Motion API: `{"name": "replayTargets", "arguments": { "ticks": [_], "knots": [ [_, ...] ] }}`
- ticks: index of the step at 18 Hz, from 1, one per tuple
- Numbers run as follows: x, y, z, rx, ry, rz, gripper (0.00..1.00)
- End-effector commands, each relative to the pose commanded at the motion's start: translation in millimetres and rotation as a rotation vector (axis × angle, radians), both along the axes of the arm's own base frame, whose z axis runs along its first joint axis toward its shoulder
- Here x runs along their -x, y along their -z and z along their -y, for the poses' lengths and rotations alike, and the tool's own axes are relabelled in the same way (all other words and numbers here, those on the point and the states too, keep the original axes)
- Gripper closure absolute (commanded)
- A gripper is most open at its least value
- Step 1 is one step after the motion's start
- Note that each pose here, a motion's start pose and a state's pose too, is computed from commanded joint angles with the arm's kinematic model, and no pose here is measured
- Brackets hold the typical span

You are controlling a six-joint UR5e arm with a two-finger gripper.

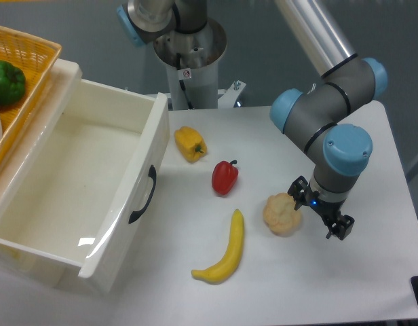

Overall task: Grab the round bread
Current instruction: 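Lower the open gripper around the round tan bread and close it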

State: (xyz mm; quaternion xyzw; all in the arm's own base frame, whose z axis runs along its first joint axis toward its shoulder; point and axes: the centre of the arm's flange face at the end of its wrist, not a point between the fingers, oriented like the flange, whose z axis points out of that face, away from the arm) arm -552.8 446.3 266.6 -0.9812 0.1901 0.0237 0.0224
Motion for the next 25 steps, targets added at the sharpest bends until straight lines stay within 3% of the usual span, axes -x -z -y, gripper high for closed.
{"name": "replayTargets", "arguments": {
  "ticks": [4, 9, 23, 24, 25],
  "knots": [
    [-2, 0, 0, -0.001, -0.003, 0.002, 0.00],
    [-14, 28, 5, -0.005, -0.009, 0.000, 0.00],
    [-33, 73, 21, 0.031, -0.089, 0.073, 0.00],
    [-33, 73, 21, 0.031, -0.087, 0.073, 0.05],
    [-33, 73, 21, 0.031, -0.087, 0.073, 0.17]
  ]
}}
